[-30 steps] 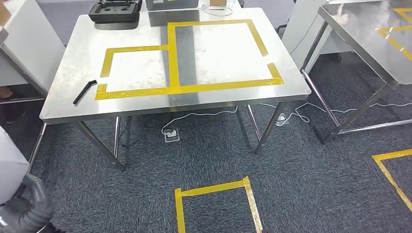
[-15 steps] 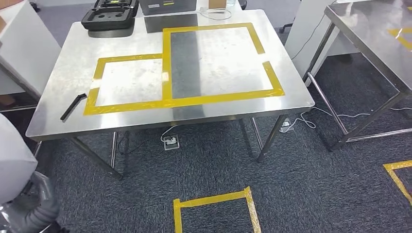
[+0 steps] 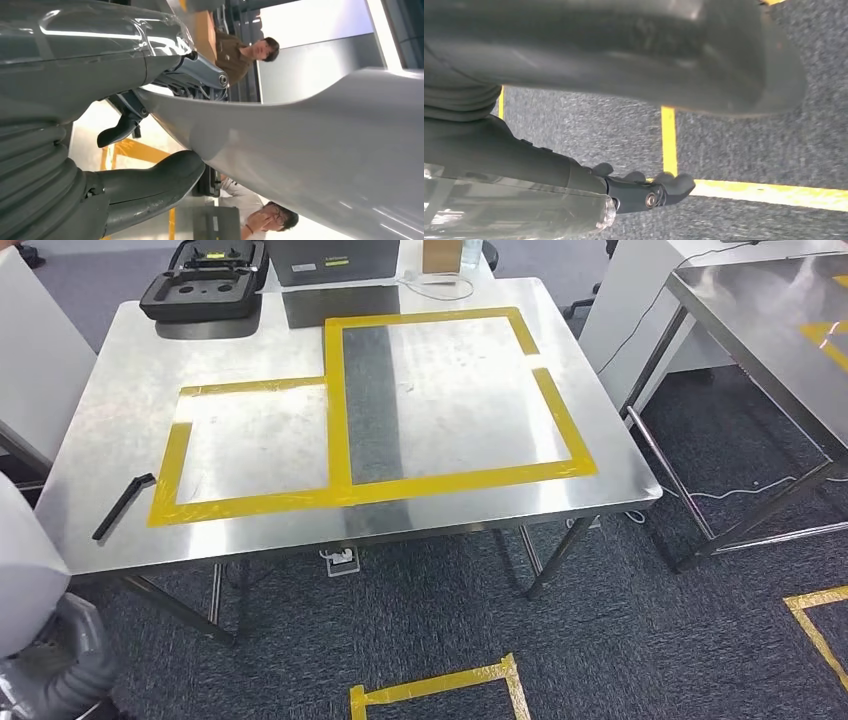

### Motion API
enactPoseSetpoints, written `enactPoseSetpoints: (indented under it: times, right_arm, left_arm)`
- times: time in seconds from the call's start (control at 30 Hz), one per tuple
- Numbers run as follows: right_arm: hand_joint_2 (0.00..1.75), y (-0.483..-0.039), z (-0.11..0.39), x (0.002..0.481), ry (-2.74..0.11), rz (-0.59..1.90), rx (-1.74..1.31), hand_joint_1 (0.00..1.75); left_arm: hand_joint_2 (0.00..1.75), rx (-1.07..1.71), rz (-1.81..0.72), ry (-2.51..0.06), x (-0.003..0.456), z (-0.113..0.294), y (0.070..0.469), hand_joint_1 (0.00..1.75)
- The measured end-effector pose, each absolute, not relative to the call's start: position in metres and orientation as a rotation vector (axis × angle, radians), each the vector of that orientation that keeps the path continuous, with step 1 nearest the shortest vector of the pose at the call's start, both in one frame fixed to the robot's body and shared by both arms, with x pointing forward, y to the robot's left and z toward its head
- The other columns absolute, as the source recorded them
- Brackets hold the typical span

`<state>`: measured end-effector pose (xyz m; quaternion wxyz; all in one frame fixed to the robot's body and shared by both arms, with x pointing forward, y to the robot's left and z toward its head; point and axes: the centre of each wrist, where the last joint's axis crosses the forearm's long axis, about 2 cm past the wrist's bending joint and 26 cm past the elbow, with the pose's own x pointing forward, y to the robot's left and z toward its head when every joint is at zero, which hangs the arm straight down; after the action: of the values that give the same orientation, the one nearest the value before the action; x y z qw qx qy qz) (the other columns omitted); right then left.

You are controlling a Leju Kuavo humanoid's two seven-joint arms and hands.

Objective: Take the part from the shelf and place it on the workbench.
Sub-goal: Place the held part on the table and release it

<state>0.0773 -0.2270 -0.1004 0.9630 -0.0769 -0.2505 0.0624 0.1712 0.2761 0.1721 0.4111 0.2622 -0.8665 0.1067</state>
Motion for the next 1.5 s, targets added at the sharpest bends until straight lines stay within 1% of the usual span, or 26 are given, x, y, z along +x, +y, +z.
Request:
enactPoseSetpoints:
  times: [0.33, 0.77, 0.9, 1.1, 1.37, 1.5]
  right_arm:
    - [0.0, -0.23, -0.104, 0.059, -0.433, 0.123, -0.151, 0.0]
    - [0.0, -0.219, -0.102, 0.061, -0.498, 0.128, -0.11, 0.0]
    - [0.0, -0.219, -0.101, 0.07, -0.512, 0.127, -0.113, 0.0]
    - [0.0, -0.22, -0.1, 0.075, -0.515, 0.127, -0.115, 0.0]
    - [0.0, -0.227, -0.101, 0.073, -0.501, 0.128, -0.133, 0.0]
    - [0.0, -0.228, -0.1, 0.08, -0.514, 0.128, -0.139, 0.0]
  left_arm:
    - [1.75, 0.571, 0.261, -2.155, 0.178, 0.175, 0.266, 1.75]
    - [1.75, 0.549, 0.193, -2.142, 0.183, 0.17, 0.266, 1.75]
    - [1.75, 0.561, 0.163, -2.137, 0.187, 0.171, 0.266, 1.75]
    - [1.75, 0.527, 0.19, -2.168, 0.188, 0.171, 0.265, 1.75]
    - [1.75, 0.562, 0.148, -2.238, 0.184, 0.166, 0.263, 1.75]
    - [1.75, 0.577, 0.134, -2.25, 0.182, 0.166, 0.261, 1.75]
